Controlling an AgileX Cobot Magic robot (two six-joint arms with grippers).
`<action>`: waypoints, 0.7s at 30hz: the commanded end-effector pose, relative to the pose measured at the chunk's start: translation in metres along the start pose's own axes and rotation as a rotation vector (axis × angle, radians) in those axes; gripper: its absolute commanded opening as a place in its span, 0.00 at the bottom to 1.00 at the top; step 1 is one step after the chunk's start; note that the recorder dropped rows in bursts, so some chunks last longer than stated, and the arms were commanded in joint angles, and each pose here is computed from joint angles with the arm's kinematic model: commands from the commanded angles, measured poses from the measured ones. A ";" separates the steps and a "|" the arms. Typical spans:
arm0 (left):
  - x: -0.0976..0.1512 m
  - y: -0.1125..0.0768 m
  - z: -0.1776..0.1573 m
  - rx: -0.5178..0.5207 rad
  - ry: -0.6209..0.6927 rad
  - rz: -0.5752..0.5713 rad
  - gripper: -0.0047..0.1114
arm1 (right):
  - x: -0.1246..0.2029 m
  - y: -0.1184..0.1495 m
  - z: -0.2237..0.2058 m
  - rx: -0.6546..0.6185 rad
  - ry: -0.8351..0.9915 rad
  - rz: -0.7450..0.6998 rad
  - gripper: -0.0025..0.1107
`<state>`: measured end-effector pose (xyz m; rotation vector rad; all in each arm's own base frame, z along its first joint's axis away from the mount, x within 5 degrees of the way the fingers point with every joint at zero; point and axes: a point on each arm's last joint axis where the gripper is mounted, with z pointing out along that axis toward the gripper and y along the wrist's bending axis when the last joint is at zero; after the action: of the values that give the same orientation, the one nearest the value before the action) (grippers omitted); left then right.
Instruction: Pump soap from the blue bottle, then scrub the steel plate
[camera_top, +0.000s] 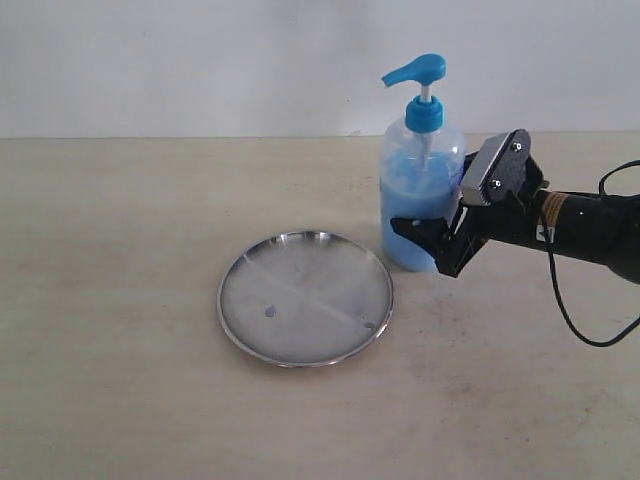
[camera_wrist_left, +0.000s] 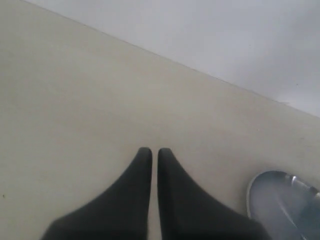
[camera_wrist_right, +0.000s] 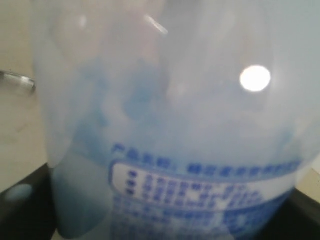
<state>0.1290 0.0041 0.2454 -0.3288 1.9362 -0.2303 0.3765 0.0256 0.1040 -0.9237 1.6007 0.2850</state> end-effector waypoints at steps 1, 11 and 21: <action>-0.028 -0.009 0.023 0.015 0.054 0.117 0.07 | 0.015 0.004 -0.001 -0.028 0.114 -0.074 0.46; -0.061 -0.054 0.071 0.473 0.123 0.375 0.07 | 0.015 0.004 -0.001 -0.029 0.118 -0.096 0.46; -0.105 -0.092 0.135 0.854 -0.008 0.432 0.07 | 0.015 0.004 -0.001 -0.027 0.114 -0.094 0.46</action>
<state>0.2843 -0.0377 0.3112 0.5372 1.7611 -0.6461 0.3762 0.0266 0.1044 -0.9643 1.5703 0.2567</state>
